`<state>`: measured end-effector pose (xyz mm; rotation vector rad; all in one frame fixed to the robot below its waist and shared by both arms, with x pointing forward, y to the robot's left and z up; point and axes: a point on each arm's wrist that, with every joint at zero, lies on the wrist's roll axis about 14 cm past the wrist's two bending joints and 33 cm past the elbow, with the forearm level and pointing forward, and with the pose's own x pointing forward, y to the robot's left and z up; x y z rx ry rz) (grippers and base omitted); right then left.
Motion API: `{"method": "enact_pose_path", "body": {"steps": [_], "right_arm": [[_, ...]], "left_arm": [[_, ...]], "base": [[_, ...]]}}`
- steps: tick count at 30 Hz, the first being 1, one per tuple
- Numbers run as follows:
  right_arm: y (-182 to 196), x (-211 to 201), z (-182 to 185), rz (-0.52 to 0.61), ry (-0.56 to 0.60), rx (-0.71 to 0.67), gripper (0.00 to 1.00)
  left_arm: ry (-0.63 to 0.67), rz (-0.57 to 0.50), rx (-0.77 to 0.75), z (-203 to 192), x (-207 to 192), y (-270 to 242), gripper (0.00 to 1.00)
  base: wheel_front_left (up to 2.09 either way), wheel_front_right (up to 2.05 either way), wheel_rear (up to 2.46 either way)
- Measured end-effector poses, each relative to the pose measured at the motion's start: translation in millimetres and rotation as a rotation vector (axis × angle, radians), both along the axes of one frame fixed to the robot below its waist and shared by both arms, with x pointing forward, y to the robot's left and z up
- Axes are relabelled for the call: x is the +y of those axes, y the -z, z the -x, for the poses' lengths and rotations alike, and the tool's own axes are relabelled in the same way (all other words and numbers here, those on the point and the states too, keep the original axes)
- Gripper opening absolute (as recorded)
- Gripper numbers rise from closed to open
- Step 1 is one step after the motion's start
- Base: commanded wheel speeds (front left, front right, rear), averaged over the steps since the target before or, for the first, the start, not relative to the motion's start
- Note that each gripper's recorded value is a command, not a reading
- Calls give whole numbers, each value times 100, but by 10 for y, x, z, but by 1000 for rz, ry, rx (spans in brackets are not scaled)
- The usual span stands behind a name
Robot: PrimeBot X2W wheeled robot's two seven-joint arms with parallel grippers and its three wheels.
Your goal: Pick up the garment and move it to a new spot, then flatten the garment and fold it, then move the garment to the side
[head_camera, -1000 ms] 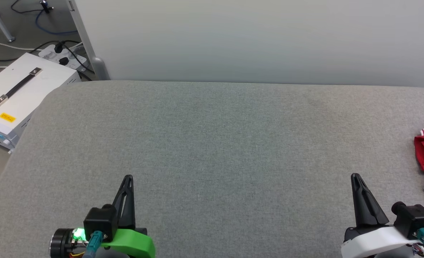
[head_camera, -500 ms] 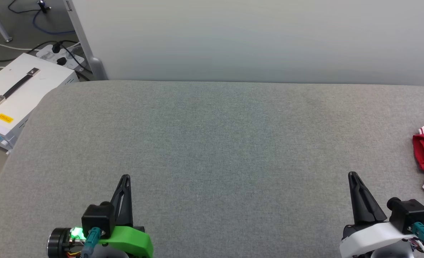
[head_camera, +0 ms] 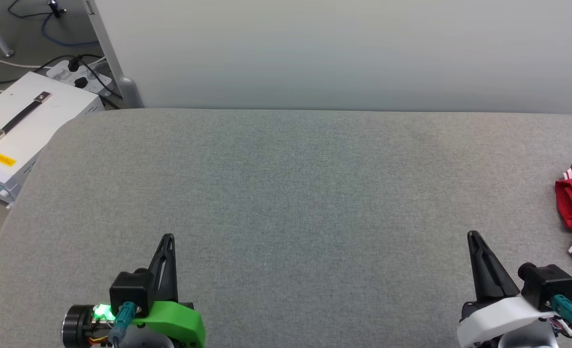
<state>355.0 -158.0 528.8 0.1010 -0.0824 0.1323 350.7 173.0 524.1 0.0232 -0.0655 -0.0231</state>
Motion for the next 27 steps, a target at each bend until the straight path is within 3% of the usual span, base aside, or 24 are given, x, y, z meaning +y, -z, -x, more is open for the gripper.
{"method": "enact_pose_path", "body": {"steps": [27], "right_arm": [[20,-1,-45,60,-2,36,0]], "left_arm": [[-12,-10,29,-72,29,-13,0]], "base": [[0,0,0]]}}
